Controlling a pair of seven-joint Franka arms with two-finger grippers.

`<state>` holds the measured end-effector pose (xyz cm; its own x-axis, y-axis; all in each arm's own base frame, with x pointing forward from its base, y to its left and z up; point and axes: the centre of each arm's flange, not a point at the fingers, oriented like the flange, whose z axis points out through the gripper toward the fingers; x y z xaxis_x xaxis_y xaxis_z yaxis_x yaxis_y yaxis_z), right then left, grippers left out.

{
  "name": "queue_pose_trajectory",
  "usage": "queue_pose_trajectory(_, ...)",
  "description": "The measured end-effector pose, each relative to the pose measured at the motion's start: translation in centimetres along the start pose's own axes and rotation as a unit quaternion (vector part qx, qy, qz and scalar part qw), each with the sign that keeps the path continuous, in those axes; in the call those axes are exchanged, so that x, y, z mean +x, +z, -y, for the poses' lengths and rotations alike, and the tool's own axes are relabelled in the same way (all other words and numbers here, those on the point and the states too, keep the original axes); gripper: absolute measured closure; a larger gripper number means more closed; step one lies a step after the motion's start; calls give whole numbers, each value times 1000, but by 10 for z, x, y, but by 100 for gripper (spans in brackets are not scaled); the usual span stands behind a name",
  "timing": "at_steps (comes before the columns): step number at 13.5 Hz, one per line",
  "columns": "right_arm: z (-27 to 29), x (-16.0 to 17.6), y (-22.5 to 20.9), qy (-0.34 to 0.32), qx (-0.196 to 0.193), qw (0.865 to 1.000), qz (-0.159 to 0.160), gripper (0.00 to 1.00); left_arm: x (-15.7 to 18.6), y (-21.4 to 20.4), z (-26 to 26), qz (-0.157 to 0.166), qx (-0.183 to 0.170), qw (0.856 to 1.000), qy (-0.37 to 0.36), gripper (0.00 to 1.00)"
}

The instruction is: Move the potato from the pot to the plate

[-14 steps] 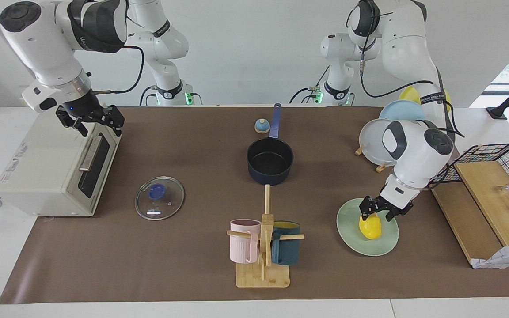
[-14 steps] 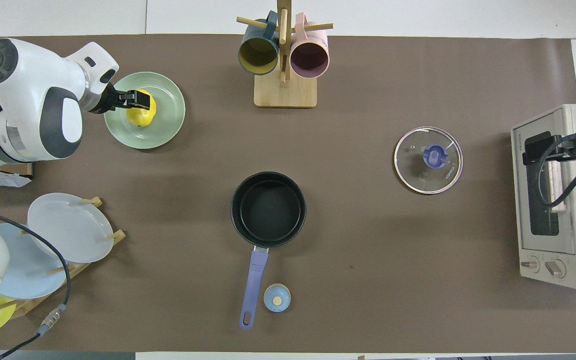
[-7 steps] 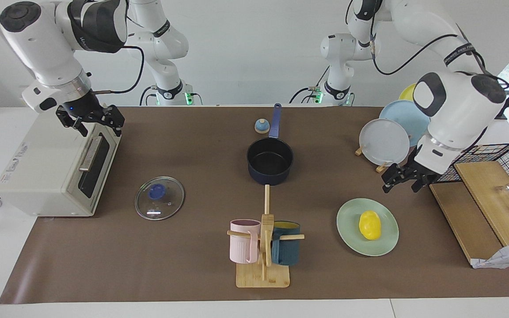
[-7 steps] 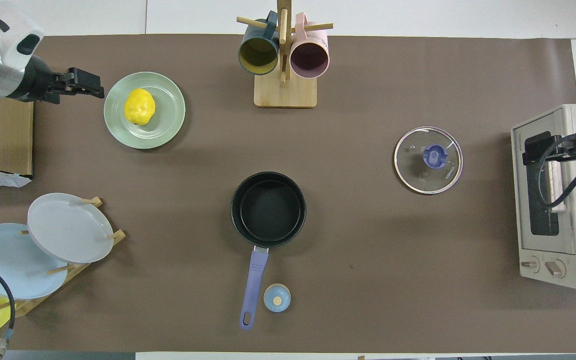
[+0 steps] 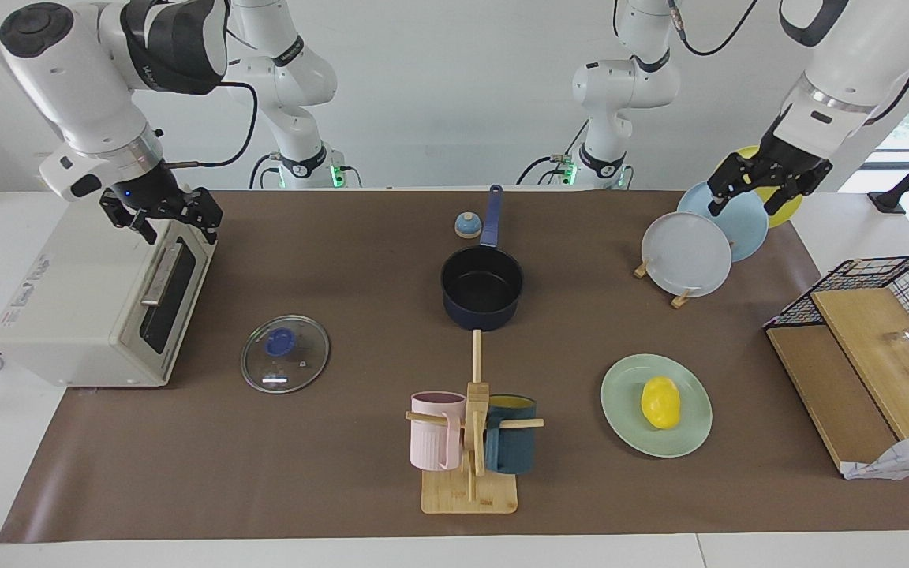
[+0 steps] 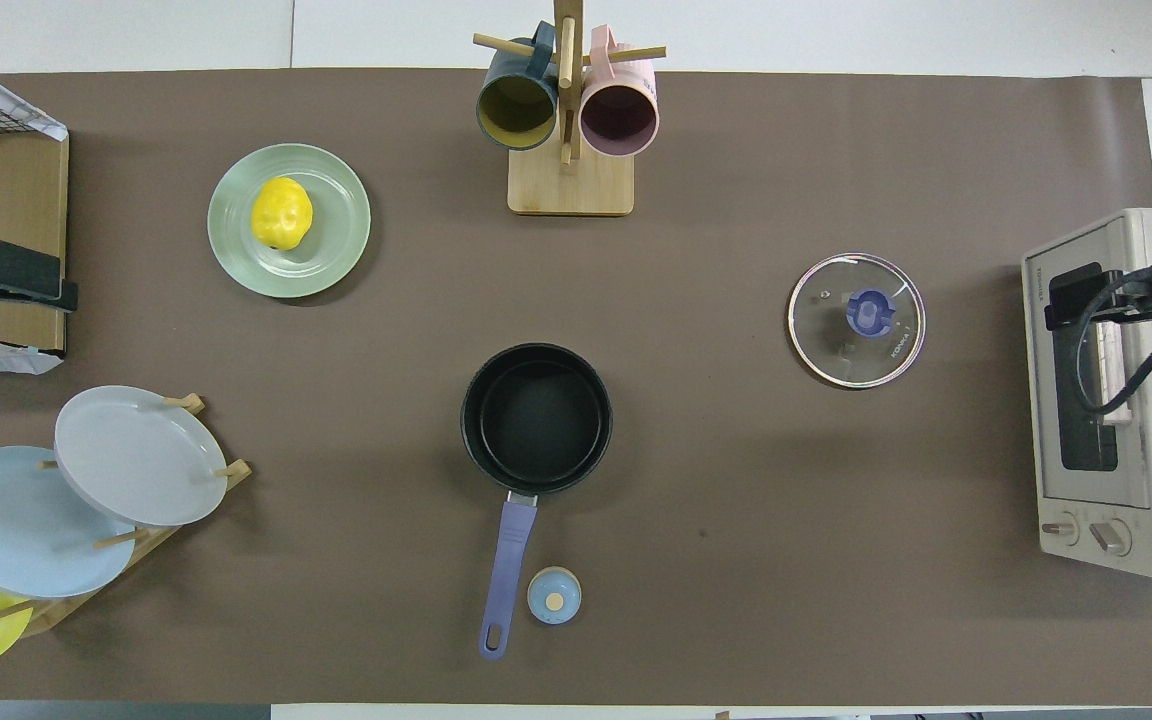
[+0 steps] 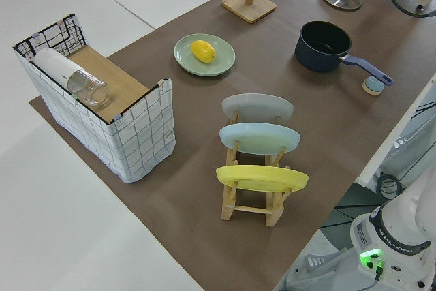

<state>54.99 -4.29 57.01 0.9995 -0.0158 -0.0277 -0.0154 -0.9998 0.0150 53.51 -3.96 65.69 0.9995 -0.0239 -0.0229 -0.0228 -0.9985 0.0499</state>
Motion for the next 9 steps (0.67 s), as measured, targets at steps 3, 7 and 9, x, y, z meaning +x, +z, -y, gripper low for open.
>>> queue_pose_trajectory(3, 0, 0, 0, 0, 0, 1000, 0, 0, -20, 4, 1, 20, 3, 1000, 0, 0)
queue_pose_trajectory(7, 0, 0, 0, 0, 0, 1000, 0, 0, -24, 11, 2, 27, 3, 1000, 0, 0)
queue_pose_trajectory(9, 0, 0, 0, 0, 0, 1000, 0, 0, -23, 0, 1, 18, 3, 1000, 0, 0)
